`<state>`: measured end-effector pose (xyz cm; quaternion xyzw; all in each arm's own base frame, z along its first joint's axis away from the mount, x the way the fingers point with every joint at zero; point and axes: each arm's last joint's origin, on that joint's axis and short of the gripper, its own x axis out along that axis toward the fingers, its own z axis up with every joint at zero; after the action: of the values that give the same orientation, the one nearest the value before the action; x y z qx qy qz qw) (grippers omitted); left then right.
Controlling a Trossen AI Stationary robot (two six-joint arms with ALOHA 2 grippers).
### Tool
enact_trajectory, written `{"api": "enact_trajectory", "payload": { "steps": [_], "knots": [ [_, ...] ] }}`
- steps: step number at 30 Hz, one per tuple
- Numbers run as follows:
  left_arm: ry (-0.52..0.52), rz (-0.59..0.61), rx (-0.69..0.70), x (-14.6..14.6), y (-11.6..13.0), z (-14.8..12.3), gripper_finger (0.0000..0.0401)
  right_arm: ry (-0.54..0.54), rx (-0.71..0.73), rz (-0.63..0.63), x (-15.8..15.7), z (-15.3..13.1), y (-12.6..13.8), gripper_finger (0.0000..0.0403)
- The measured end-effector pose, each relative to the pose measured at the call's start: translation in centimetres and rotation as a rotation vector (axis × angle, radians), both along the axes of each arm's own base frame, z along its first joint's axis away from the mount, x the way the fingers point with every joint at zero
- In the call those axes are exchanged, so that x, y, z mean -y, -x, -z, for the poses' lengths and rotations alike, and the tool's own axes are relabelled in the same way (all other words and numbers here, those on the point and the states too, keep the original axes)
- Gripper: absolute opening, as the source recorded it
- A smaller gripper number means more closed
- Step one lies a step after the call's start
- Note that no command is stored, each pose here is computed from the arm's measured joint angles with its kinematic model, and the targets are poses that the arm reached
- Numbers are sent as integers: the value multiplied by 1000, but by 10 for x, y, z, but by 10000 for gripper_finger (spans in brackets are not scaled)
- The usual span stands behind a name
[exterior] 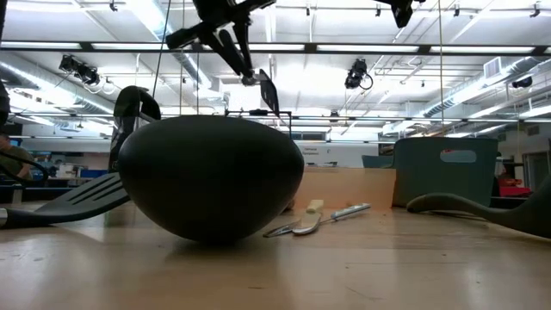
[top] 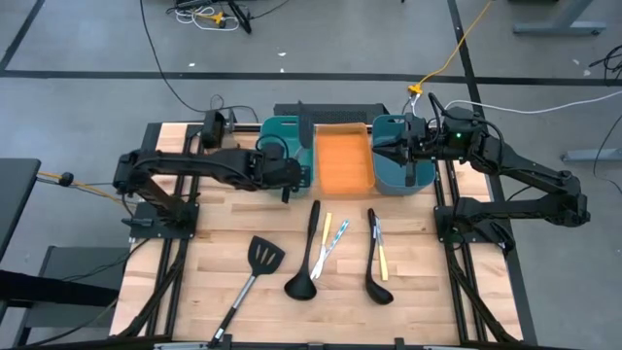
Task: Pick & Place Kitchen Items
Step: Put the top black spatula into the green bin
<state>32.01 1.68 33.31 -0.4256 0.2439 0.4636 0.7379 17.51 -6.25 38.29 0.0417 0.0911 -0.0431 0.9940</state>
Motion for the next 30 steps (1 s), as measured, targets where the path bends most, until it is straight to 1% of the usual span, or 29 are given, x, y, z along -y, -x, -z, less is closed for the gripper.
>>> {"api": "enact_trajectory", "payload": {
  "steps": [2, 6, 12, 20, 30],
  "knots": [
    [13, 1, 2, -2, 5, -4, 82, 0, 0, -1, 0, 0, 0, 27],
    [44, 25, -39, -7, 16, -8, 82, 0, 0, 0, 0, 0, 0, 27],
    [127, 83, -163, -21, 27, -4, 82, 0, 0, -1, 0, 0, 0, 27],
    [149, 121, -215, -37, 32, -3, 82, 0, 0, 0, 0, 0, 0, 27],
    [190, 188, -283, -49, 39, -1, 81, 1, 0, 0, 0, 0, 0, 27]
  ]
}}
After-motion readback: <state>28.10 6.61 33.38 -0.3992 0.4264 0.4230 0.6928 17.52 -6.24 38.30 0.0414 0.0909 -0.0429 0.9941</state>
